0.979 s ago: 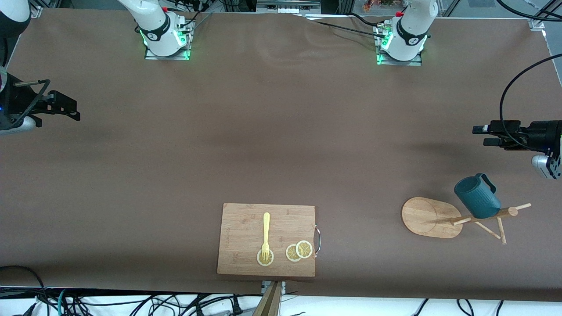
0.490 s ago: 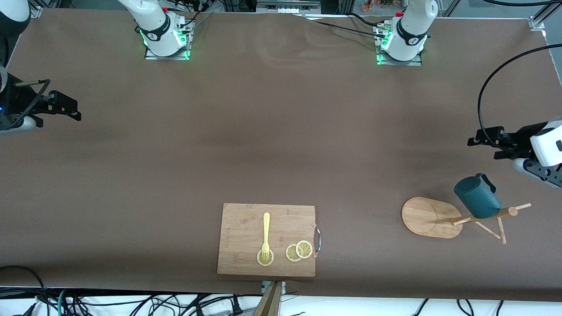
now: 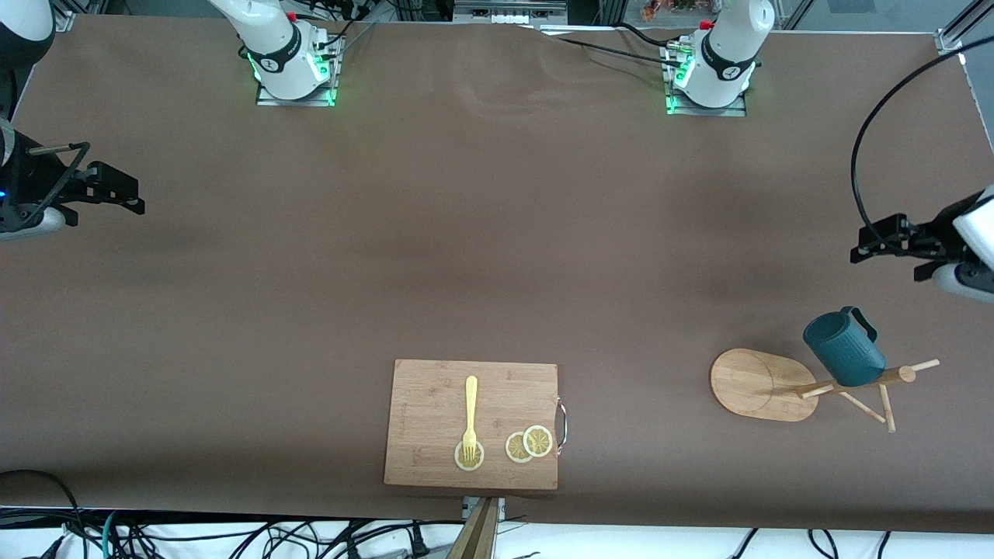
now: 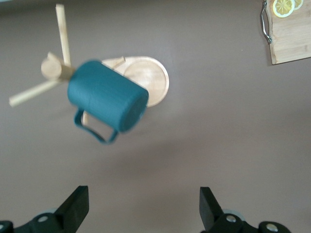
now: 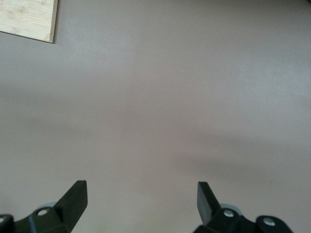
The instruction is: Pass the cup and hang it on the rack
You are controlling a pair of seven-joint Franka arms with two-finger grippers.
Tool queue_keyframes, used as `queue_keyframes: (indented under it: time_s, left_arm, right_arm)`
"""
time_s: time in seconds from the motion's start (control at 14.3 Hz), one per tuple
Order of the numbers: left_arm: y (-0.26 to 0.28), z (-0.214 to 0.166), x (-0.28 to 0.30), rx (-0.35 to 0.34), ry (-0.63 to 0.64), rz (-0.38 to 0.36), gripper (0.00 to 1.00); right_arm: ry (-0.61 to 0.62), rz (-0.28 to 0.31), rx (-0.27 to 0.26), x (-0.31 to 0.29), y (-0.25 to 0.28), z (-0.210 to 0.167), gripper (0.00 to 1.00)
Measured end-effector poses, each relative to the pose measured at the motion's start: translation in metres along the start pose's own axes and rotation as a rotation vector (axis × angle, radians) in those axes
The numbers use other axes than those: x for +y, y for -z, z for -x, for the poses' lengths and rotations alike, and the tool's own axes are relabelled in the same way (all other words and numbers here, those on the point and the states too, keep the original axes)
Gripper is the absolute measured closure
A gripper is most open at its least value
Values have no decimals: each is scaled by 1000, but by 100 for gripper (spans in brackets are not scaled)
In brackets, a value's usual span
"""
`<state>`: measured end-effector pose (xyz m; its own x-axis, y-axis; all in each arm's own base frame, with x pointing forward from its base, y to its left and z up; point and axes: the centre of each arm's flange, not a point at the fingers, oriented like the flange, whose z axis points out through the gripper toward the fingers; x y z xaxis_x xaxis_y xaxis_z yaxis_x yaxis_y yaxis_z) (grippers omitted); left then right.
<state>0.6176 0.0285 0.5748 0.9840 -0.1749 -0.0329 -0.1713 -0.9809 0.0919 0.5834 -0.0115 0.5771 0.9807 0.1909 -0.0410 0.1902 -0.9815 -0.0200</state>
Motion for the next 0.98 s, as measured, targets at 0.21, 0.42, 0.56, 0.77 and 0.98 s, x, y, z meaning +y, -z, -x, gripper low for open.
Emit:
queue_keyframes:
  time_s: [0.21, 0.42, 0.56, 0.77, 0.98]
  left_arm:
    - [34, 31, 33, -30, 33, -29, 0]
    - [41, 51, 36, -75, 52, -26, 0]
    - [34, 56, 31, -119, 67, -19, 0]
    - [31, 57, 36, -138, 114, -20, 0]
    - [30, 56, 40, -139, 128, -22, 0]
  right_arm:
    - [0, 0, 0, 0, 0, 0, 0]
    - [0, 0, 0, 0, 0, 0, 0]
    - [0, 0, 0, 0, 0, 0, 0]
    - [0, 0, 0, 0, 0, 0, 0]
    - [0, 0, 0, 0, 0, 0, 0]
